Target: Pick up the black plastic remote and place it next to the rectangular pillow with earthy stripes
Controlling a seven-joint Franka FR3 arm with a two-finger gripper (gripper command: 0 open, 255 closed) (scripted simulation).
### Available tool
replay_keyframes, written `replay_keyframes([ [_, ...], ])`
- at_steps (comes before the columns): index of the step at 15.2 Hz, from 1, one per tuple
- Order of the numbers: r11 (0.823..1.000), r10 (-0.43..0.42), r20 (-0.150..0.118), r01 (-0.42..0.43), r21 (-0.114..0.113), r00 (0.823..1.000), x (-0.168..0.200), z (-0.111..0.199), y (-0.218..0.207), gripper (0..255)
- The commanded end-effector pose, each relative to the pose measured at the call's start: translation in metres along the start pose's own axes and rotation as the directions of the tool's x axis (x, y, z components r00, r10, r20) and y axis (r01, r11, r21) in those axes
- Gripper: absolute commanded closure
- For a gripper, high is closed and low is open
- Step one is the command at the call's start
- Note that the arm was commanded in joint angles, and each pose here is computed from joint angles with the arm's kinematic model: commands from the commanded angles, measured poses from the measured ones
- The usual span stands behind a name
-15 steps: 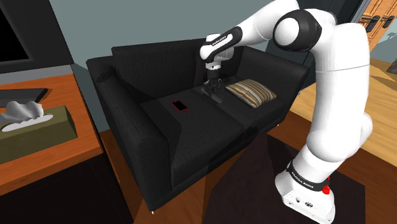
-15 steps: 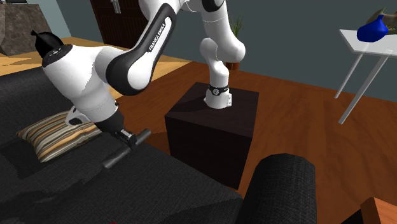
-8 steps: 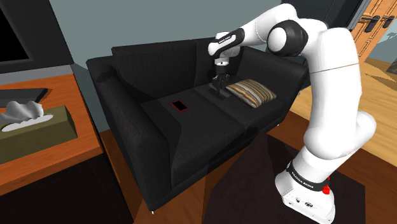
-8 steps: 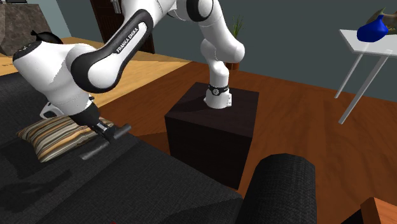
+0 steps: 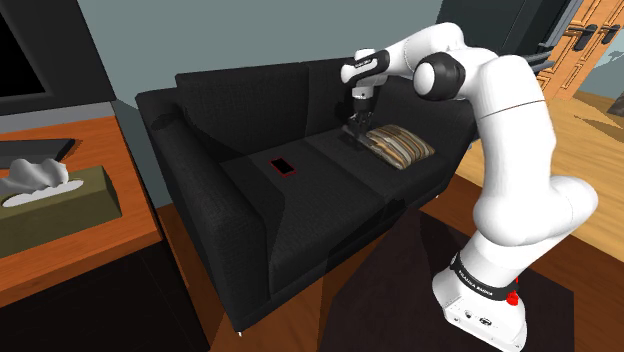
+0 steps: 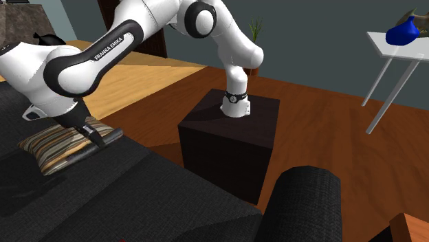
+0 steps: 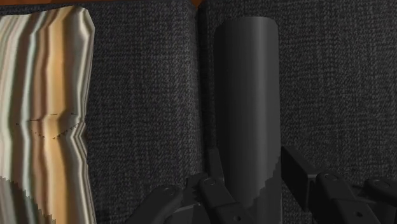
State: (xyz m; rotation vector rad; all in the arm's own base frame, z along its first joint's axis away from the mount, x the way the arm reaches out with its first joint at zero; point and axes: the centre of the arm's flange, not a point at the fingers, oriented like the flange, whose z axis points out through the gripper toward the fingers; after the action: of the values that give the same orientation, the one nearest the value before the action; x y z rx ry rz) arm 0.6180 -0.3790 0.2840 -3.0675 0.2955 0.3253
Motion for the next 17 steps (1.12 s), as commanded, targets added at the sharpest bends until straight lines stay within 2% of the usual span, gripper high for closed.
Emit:
replay_keyframes([
  [1, 1.000, -0.002, 0.000, 0.002, 0.000, 1.000, 0.003, 0.009, 0.006, 255],
  [17, 1.000, -0.002, 0.000, 0.002, 0.000, 1.000, 0.021, 0.091, 0.008, 255],
])
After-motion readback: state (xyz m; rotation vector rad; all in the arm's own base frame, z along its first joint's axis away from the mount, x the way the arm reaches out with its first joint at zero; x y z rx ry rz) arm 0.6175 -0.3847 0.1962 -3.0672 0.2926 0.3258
